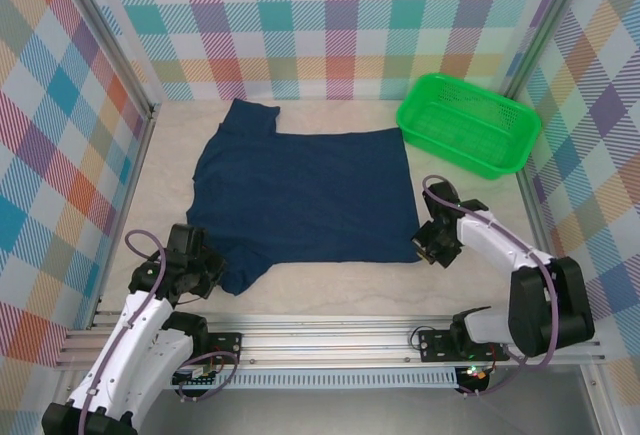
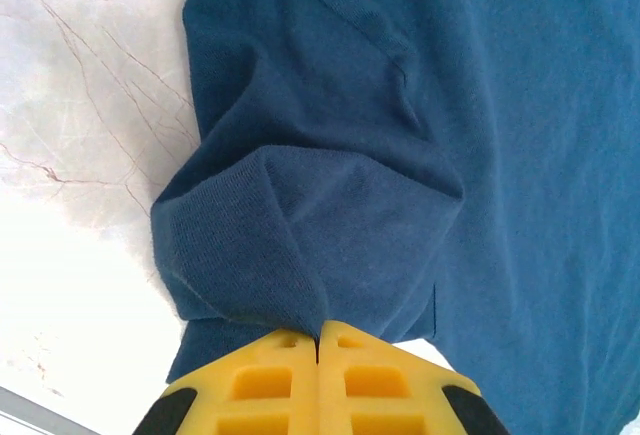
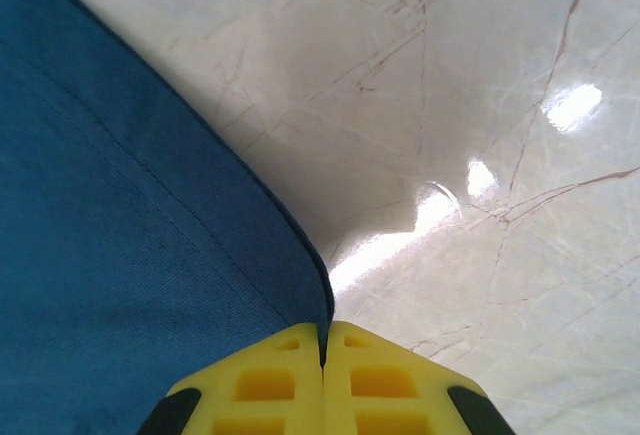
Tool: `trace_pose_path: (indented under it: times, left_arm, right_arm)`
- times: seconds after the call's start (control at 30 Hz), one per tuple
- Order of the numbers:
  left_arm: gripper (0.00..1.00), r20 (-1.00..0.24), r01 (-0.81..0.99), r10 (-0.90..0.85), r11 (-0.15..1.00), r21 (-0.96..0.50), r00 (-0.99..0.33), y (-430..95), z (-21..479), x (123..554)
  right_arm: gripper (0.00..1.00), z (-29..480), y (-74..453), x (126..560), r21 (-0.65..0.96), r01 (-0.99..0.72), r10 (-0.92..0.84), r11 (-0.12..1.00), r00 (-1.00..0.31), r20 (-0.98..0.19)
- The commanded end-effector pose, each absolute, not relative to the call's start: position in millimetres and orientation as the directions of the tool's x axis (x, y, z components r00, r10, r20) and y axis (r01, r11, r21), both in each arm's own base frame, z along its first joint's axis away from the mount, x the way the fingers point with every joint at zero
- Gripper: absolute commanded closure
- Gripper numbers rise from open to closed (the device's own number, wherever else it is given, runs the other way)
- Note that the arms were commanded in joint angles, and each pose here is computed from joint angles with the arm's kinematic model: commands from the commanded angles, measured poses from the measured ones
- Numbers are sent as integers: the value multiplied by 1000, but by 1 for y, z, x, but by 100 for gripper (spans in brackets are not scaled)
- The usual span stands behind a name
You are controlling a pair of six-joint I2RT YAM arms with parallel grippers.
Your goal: Fold and stack the t-shirts
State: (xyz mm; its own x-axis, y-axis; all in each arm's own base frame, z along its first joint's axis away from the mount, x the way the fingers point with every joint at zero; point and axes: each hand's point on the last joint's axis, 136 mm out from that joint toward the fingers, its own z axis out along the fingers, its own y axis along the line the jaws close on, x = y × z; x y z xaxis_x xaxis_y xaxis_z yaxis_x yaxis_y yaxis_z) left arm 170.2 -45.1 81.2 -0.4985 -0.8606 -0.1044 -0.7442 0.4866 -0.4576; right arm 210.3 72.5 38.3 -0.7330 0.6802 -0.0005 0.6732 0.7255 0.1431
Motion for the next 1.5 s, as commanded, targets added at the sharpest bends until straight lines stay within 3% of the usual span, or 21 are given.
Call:
trace_pose_path:
  times: [0.0,0.27,0.47,0.6,0.7,0.73,0.83,0.9,0.97,1.03,1.13,1.23,1.33,1.47]
  left_arm:
    - [100,-143,-747,-865,490,-450,-481,-38,89,168]
    - [100,-103,-813,-902,424,-399,-420,-31,84,145]
    - [100,-224,-890,-888,436,-134,-402,10,93,106]
    - [100,-247,-872,-875,461,-163,-417,10,94,115]
    - [100,-192,-877,-882,459,-145,-430,1,84,114]
    - [98,-167,-879,-884,458,-132,-436,-2,80,113]
    - [67,-140,-882,-886,458,-111,-443,-6,81,111]
    - [54,-194,-875,-878,465,-130,-438,1,99,117]
    - [49,-253,-862,-866,478,-165,-432,6,122,132]
    - [47,-294,-833,-840,518,-191,-455,5,142,153]
    - [50,-289,-788,-805,581,-203,-518,-7,148,194]
    - [59,-211,-805,-834,549,-224,-510,-11,123,230]
    - [67,-122,-852,-877,480,-209,-464,-7,92,253]
    - [71,-103,-871,-890,456,-182,-444,1,64,280]
  right_arm:
    - [100,37,75,209,123,683,686,720,-727,17]
    - [100,35,75,219,108,655,659,748,-752,1]
    - [100,45,62,225,53,630,632,775,-772,-68]
    - [100,43,61,223,43,620,621,784,-781,-67]
    - [100,38,58,218,24,626,626,780,-778,-59]
    - [100,37,57,216,15,629,629,777,-776,-55]
    - [97,35,58,216,15,625,625,780,-779,-51]
    - [79,38,59,216,10,620,620,785,-784,-42]
    - [63,45,57,215,2,625,625,780,-780,-43]
    - [58,56,55,216,16,630,629,777,-774,-70]
    - [60,78,55,225,79,604,609,793,-780,-146]
    - [61,92,72,242,159,501,525,851,-825,-208]
    - [61,92,98,253,246,406,457,880,-866,-203]
    - [62,83,138,266,416,312,402,854,-903,-150]
